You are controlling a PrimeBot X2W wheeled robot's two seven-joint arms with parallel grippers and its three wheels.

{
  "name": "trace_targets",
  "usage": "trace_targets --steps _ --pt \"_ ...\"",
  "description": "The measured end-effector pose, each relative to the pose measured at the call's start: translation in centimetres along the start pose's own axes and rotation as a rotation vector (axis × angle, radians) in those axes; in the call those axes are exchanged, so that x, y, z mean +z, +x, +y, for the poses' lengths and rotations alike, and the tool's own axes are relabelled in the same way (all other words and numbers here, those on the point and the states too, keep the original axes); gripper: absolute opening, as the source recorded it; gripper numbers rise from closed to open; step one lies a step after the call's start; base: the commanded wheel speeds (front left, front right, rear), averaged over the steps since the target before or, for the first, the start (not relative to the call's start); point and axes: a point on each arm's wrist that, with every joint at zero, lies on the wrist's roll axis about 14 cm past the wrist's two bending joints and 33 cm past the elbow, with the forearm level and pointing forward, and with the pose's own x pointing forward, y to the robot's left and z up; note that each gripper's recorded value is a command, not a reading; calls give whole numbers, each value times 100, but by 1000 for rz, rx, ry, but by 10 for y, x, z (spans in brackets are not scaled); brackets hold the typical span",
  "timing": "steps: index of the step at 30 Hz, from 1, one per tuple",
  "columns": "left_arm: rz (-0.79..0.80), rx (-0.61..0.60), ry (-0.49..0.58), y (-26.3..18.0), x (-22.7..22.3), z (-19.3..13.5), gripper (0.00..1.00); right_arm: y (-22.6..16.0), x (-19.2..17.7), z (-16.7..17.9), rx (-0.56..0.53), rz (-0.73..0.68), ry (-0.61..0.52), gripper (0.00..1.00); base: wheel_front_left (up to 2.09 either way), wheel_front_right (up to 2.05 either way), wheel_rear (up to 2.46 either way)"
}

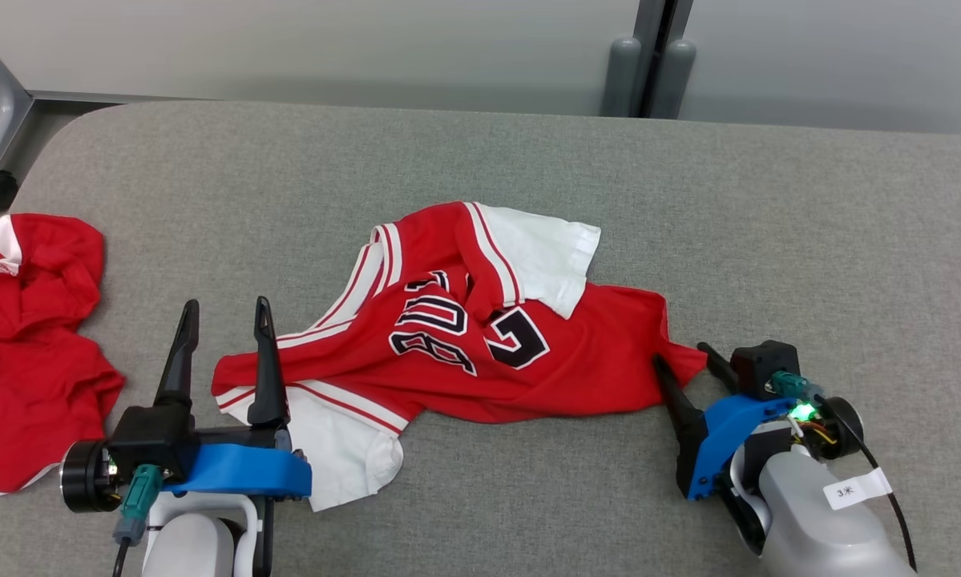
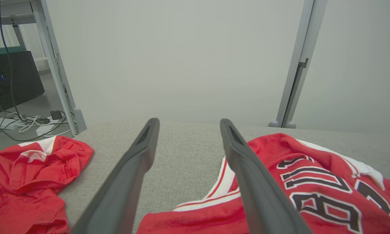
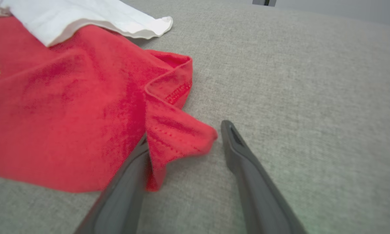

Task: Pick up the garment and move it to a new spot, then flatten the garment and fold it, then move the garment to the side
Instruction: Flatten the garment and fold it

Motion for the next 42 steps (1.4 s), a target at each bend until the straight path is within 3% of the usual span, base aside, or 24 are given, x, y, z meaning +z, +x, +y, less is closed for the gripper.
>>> trace_targets --steps 1,8,15,26,30,34,36,37,42 --pt "-1 2 -2 0 0 1 100 0 1 2 3 0 9 0 0 0 0" --pt "-9 9 -9 -4 4 2 100 -8 23 13 27 -75 40 0 0 0 0" --pt "-21 -7 -21 -13 8 -5 100 -51 23 7 0 -163 102 0 0 0 0" --pt "-47 -94 -33 -8 16 -35 100 -131 13 -43 -181 -257 230 0 0 0 0" --pt "-42 -110 -35 -7 14 -41 100 -163 -5 -65 -272 -213 257 0 0 0 0" --pt "-39 -119 -40 -5 13 -44 100 -182 -28 -63 -311 -136 325 0 0 0 0" --pt "-38 -121 -40 -5 13 -45 100 -187 -25 -65 -324 -138 327 90 0 0 0" --pt "-38 -122 -41 -5 13 -46 100 -188 -22 -65 -328 -142 315 100 0 0 0" --pt "-41 -119 -41 -5 14 -45 100 -187 12 -69 -324 -222 246 100 0 0 0"
